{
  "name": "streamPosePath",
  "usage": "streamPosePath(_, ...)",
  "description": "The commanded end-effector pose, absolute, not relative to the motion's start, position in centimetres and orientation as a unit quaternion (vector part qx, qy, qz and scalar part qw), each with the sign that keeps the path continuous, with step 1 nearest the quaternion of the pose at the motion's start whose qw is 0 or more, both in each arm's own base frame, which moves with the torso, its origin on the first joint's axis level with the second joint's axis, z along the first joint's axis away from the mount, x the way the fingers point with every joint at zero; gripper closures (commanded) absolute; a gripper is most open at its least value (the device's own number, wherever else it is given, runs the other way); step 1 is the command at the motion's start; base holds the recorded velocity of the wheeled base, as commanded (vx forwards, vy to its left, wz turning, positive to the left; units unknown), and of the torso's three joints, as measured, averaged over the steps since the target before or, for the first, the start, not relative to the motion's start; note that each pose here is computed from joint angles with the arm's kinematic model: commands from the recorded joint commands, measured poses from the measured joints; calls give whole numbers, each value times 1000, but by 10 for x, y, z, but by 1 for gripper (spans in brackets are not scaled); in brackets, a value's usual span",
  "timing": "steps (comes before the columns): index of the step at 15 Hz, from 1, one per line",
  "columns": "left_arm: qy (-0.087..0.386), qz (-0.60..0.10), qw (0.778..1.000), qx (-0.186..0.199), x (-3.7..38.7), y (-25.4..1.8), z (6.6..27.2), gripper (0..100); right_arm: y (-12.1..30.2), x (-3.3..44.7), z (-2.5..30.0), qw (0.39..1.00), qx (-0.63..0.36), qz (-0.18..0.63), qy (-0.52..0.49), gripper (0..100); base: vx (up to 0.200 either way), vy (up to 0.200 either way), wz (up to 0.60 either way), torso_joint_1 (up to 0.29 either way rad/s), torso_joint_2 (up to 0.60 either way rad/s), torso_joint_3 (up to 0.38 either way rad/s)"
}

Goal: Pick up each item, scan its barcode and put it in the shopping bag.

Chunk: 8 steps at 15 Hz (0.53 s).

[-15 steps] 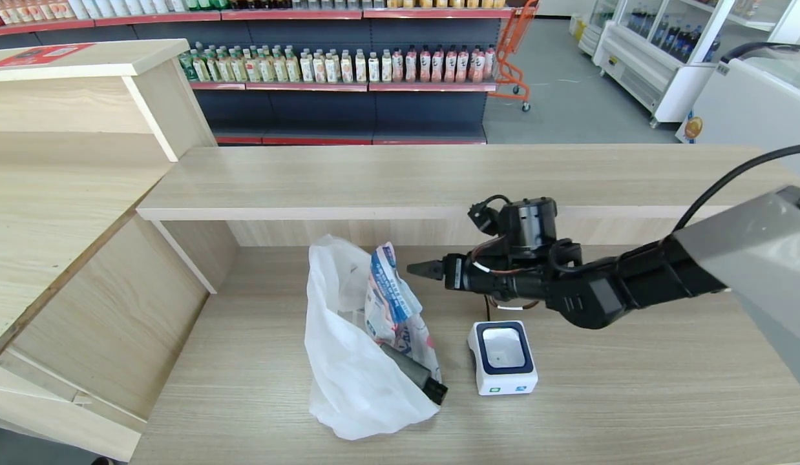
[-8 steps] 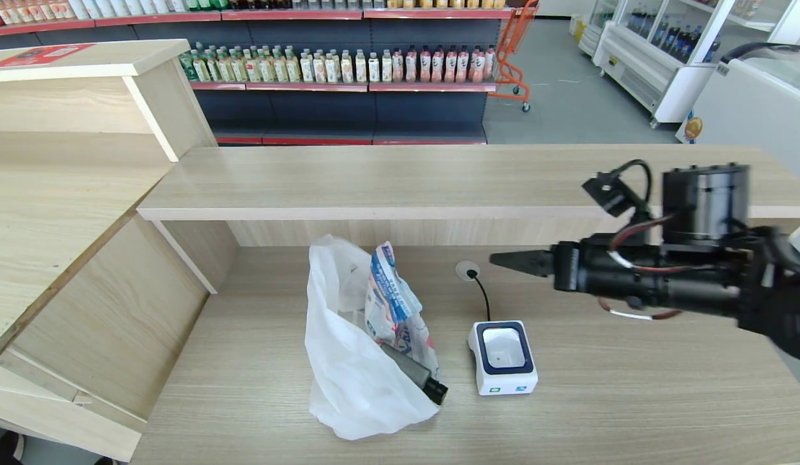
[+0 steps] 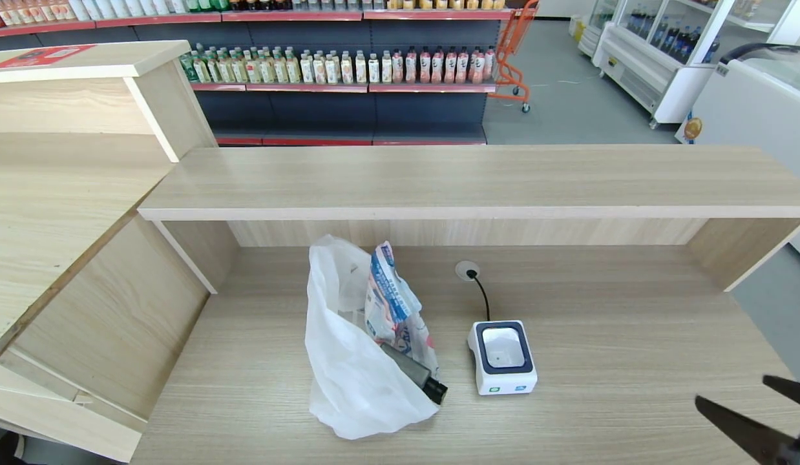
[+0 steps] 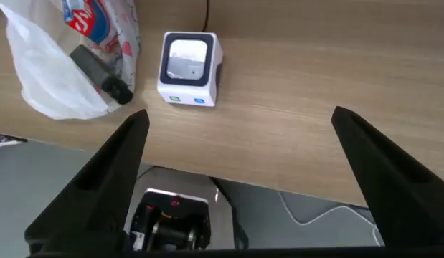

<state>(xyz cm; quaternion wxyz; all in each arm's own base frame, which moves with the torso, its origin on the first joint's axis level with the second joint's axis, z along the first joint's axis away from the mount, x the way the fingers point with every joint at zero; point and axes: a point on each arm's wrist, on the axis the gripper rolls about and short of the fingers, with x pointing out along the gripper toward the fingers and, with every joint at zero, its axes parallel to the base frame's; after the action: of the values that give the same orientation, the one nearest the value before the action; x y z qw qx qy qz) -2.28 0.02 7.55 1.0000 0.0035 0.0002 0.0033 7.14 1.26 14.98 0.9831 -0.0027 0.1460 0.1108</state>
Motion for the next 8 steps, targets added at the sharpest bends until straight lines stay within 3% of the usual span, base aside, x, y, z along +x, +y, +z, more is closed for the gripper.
streamPosePath(1,0,3,1000,4,-23,0,75,0,0,1,91,997,0,27,73,0,0,0,0,0,0,0)
streamPosePath(2,0,4,1000,4,-23,0,75,0,1,-10,79,997,6,18,77,0,0,0,0,0,0,0)
streamPosePath(5,0,3,1000,3,-23,0,75,0,1,-23,77,1000,3,22,-1,0,0,0,0,0,0,0)
streamPosePath(8,0,3,1000,3,-23,0,75,0,1,-23,76,1000,8,23,-4,0,0,0,0,0,0,0)
